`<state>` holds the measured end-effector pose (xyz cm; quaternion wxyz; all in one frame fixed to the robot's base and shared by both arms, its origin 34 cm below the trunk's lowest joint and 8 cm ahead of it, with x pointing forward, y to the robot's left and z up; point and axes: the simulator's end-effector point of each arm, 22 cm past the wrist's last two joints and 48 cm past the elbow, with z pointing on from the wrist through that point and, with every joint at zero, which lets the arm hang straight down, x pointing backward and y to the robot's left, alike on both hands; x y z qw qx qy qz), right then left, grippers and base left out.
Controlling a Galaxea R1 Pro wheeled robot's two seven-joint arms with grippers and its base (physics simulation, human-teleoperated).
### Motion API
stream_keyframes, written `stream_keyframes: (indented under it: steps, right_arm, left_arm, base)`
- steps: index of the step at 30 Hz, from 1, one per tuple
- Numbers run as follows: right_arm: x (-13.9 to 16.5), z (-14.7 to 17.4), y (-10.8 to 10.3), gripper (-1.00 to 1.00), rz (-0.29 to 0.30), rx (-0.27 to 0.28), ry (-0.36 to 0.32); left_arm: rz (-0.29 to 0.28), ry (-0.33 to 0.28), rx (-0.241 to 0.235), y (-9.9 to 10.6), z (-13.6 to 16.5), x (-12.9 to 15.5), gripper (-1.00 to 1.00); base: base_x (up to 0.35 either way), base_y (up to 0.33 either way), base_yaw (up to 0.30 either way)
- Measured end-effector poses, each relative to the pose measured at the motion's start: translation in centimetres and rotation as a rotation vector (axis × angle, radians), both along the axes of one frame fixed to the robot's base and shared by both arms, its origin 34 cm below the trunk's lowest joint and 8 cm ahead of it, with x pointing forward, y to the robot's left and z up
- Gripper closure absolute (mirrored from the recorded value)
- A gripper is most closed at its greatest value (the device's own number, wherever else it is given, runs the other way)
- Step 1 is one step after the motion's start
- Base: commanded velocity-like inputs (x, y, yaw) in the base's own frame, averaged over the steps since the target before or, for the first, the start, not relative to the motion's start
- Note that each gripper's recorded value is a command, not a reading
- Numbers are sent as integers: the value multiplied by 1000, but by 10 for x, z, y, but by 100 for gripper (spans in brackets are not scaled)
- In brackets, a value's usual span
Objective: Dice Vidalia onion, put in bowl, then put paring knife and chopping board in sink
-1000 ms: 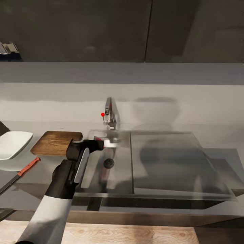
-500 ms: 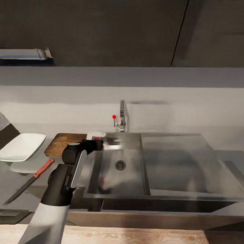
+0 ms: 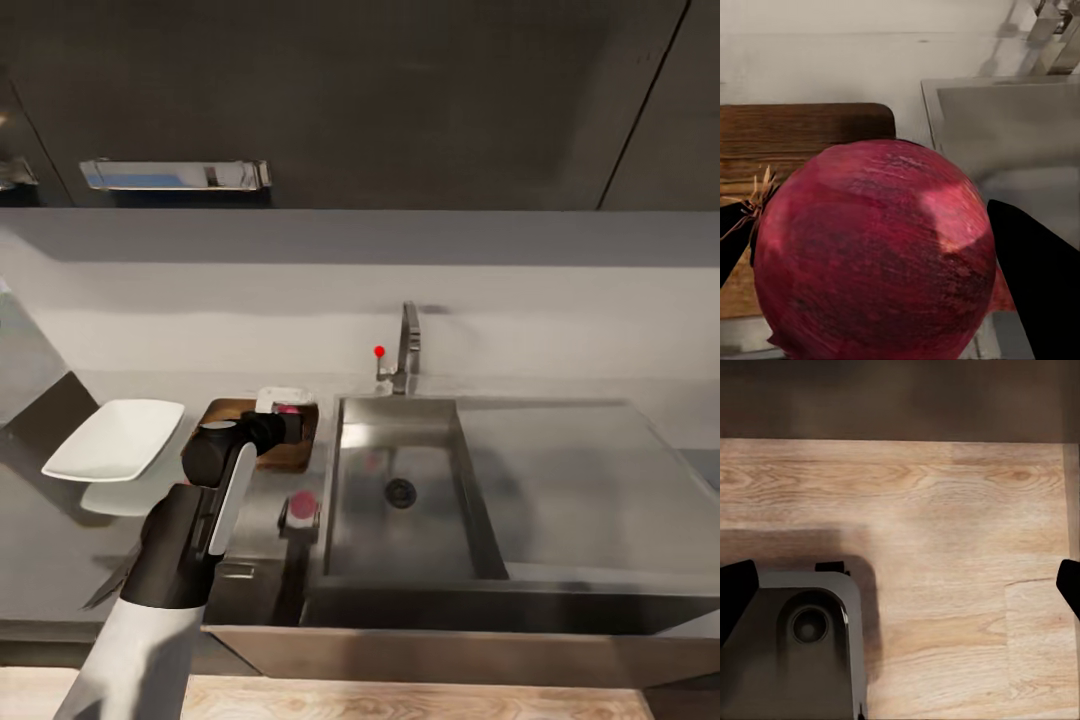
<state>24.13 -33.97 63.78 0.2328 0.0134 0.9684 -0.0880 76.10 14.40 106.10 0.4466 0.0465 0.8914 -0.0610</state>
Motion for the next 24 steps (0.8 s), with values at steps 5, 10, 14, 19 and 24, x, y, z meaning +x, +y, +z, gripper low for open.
stream_keyframes:
  steps: [5, 10, 14, 19, 24]
  right_arm:
    - [2, 1, 0, -100, 0, 0, -7]
    - [3, 1, -1, -100, 0, -1, -9]
    - [3, 1, -1, -100, 0, -1, -9]
    - [3, 1, -1, -100, 0, -1, -7]
    - [0, 0, -1, -100, 0, -1, 0]
  left_arm:
    - [0, -5, 0, 0, 4, -1, 100]
    - [-1, -6, -1, 0, 5, -1, 100]
    - [-2, -3, 0, -1, 3, -1, 100]
    - [-3, 12, 3, -1, -4, -2, 100]
    - [-3, 32, 5, -1, -14, -2, 100]
  base:
    - [0, 316, 0]
    - [8, 316, 0]
    - [140, 261, 0]
    - [157, 94, 0]
    - [113, 8, 0]
